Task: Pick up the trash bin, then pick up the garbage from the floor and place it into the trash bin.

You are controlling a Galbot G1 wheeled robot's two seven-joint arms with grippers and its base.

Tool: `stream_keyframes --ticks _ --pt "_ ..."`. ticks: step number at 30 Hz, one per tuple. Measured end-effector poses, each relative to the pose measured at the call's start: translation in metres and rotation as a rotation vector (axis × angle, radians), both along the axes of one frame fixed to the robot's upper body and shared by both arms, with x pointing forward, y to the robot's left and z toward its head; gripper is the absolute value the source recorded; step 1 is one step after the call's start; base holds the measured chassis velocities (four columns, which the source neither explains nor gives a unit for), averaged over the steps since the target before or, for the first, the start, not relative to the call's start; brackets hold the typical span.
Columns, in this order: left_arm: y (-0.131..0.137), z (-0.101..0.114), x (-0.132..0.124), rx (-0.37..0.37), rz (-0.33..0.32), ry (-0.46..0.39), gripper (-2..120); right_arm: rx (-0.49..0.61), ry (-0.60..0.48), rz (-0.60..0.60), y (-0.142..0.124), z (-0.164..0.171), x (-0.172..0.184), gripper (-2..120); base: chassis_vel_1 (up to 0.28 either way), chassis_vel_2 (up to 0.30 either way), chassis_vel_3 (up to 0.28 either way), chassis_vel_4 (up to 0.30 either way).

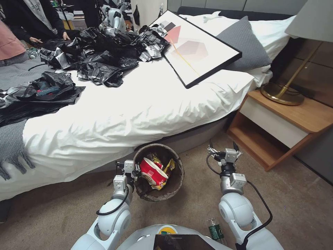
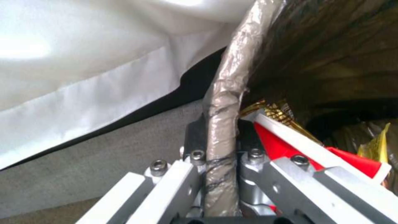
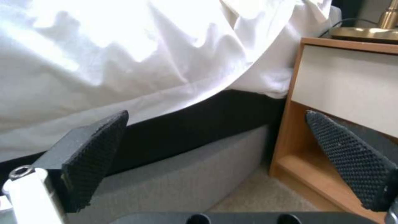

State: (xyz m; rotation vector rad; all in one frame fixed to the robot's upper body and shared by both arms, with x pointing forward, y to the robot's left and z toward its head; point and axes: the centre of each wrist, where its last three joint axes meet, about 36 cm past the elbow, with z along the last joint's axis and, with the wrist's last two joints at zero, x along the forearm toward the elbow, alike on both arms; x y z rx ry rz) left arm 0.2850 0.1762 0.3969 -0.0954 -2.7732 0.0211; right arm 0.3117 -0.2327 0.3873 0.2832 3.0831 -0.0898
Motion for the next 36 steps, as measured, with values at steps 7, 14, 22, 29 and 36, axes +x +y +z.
stream_keyframes --ticks 7,14,22,29,36 --pt "-0.0006 0.0002 0.0003 0.001 -0.002 -0.002 0 0.000 0.000 -0.010 -0.0006 0.0007 0.0009 100 0.000 0.000 0.000 0.000" --pt "-0.0008 0.0001 0.0000 0.003 -0.003 -0.002 0 -0.003 0.002 -0.022 -0.0028 -0.0001 0.0019 100 0.000 0.000 0.000 0.000" --pt "-0.0007 0.0002 0.0002 0.004 -0.002 -0.003 0 -0.001 0.003 -0.036 -0.0060 0.0011 0.0040 100 0.000 0.000 0.000 0.000" --pt "-0.0008 0.0002 0.0001 0.005 -0.002 -0.003 0 0.002 0.009 -0.042 -0.0068 0.0015 0.0046 100 0.000 0.000 0.000 0.000" --pt "-0.0008 0.0006 -0.0002 0.005 -0.002 -0.005 0 0.005 0.011 -0.044 -0.0063 0.0012 0.0041 100 0.007 -0.007 -0.007 0.006"
